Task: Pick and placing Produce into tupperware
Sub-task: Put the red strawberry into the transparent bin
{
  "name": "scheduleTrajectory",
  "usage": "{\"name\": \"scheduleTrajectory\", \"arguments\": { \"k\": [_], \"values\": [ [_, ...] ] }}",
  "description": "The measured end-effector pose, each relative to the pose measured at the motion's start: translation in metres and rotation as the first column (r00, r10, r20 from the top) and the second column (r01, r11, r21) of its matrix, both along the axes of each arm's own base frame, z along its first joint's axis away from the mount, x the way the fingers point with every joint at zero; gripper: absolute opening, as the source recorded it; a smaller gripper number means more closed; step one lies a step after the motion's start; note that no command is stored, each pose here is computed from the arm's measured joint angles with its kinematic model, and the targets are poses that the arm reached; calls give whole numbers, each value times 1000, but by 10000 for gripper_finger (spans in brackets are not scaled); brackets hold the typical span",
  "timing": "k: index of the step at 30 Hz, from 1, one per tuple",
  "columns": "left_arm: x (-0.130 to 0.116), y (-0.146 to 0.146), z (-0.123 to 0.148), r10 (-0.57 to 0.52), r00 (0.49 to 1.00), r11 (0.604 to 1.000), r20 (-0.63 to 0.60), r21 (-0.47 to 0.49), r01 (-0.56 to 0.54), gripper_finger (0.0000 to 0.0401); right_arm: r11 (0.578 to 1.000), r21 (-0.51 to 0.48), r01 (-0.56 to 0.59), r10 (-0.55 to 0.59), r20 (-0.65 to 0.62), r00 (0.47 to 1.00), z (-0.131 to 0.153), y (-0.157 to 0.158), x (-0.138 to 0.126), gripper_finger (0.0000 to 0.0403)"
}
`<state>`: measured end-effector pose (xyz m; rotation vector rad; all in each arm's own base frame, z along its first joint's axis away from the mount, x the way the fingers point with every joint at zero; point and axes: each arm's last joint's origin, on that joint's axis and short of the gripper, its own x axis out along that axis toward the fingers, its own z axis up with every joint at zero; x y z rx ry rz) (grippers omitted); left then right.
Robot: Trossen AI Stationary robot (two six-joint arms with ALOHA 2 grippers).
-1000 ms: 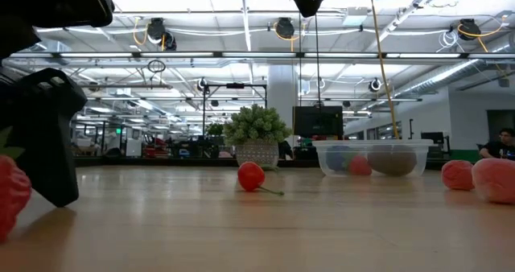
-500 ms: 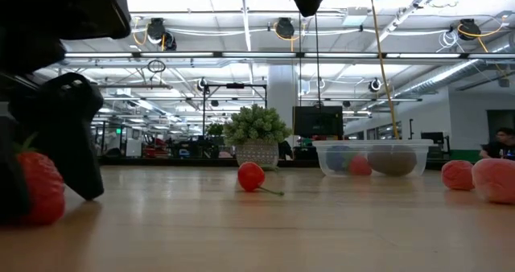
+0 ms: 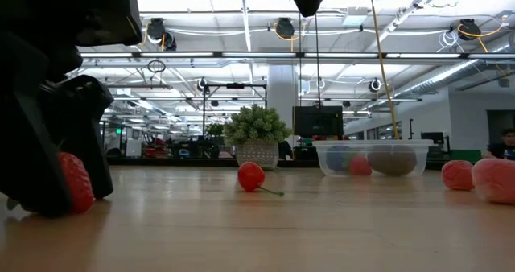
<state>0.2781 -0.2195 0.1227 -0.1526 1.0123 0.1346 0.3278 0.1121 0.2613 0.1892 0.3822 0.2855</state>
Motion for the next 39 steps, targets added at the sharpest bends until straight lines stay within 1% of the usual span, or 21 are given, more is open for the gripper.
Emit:
{"name": "scheduleTrajectory", "arguments": {
  "k": [4, 17, 20, 24, 26, 29, 31, 39],
  "values": [
    [0, 0, 0, -9, 1000, 1000, -6, -6, 9, 245, 1000, 0, 0, 0, 0, 1000, 0, 0, 0, 311],
    [0, -1, 0, -40, 999, 999, -14, -9, 40, 159, 1000, 1, 0, 0, 4, 1000, 0, 0, 0, 311],
    [0, -1, 1, -49, 999, 999, -15, -7, 49, 142, 1000, 7, 0, 0, 22, 1000, 2, 0, 1, 311],
    [3, -4, 5, -71, 997, 997, -23, -7, 71, 139, 999, 32, -4, 0, 112, 994, 11, 1, 3, 311],
    [4, -6, 9, -87, 995, 996, -41, -13, 86, 148, 999, 46, -6, -1, 158, 987, 16, 1, 3, 311],
    [5, -8, 15, -93, 993, 996, -67, 9, 94, 161, 998, 60, -10, -3, 220, 975, 24, 1, 3, 311],
    [6, -8, 18, -88, 993, 996, -75, 24, 90, 165, 999, 47, -18, 6, 243, 970, 29, 2, 0, 311],
    [9, -4, 20, -86, 993, 995, -78, 49, 89, 143, 999, 15, -40, 33, 319, 947, 49, 3, -13, 311]
  ]
}}
